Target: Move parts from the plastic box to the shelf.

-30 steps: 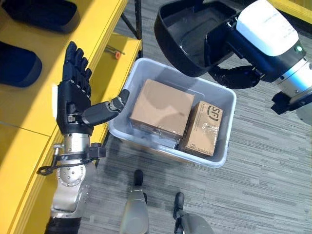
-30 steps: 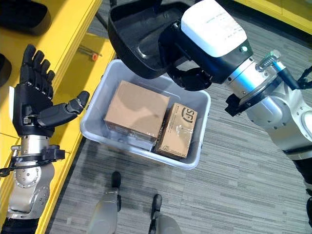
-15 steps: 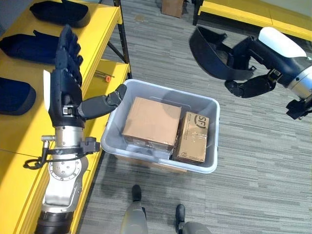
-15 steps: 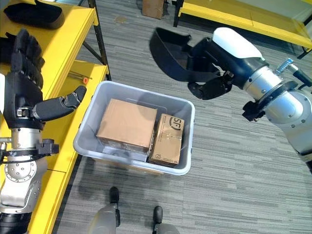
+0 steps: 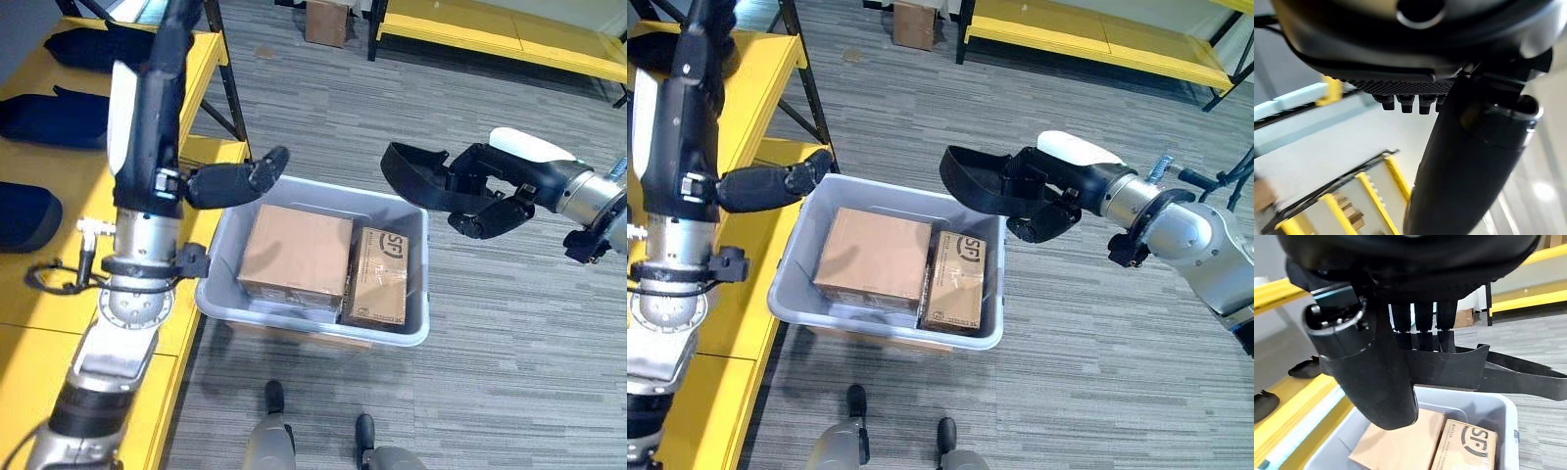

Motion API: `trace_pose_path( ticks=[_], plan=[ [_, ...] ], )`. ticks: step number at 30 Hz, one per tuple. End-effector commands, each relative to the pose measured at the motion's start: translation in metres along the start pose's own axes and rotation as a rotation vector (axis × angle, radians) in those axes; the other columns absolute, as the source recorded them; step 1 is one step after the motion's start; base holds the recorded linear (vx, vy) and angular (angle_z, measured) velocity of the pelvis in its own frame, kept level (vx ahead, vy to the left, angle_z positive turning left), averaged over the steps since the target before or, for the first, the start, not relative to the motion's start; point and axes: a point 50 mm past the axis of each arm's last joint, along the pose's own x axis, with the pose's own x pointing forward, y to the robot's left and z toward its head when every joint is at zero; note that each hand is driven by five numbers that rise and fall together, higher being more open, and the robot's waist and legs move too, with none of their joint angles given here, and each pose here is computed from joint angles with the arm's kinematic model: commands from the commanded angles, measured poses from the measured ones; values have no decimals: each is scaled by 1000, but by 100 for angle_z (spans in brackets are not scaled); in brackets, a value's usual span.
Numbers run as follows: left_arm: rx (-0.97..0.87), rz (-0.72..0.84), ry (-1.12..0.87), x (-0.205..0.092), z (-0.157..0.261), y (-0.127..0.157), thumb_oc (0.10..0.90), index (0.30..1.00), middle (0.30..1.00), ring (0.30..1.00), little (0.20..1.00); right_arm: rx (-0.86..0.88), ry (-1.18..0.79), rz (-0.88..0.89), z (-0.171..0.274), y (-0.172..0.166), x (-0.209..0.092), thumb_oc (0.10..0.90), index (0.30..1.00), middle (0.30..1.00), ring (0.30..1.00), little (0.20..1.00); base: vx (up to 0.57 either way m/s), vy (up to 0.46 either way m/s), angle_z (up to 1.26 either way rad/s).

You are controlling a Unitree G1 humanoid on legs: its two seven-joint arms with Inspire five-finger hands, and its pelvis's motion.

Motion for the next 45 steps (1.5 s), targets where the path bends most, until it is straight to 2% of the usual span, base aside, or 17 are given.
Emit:
trace_pose_path(
  ticks=[1, 10, 16, 30, 37, 45],
  plan=[
    [43, -110, -103, -5, 7, -18, 900, 1000, 1000, 1000, 1000, 70, -83, -108, 9, -10, 12, 400, 300, 300, 300, 300, 0, 0, 0],
    [213, -362, -268, 12, 21, -37, 900, 1000, 1000, 1000, 1000, 58, -149, -85, 23, -6, 29, 400, 300, 300, 300, 300, 0, 0, 0],
    [286, -478, -307, 12, 22, -42, 900, 1000, 1000, 1000, 1000, 47, -165, -92, 25, -7, 32, 400, 300, 300, 300, 300, 0, 0, 0],
    [273, -471, -288, 8, 18, -45, 900, 1000, 1000, 1000, 1000, 84, -193, -127, 28, -8, 32, 400, 300, 300, 300, 300, 0, 0, 0],
    [211, -427, -277, 12, 16, -58, 900, 1000, 1000, 1000, 1000, 107, -225, -132, 35, -6, 37, 400, 300, 300, 300, 300, 5, 1, -1],
    [197, -451, -271, 11, 14, -69, 900, 1000, 1000, 1000, 1000, 124, -266, -136, 44, -7, 42, 400, 300, 300, 300, 300, 0, 0, 0]
  ],
)
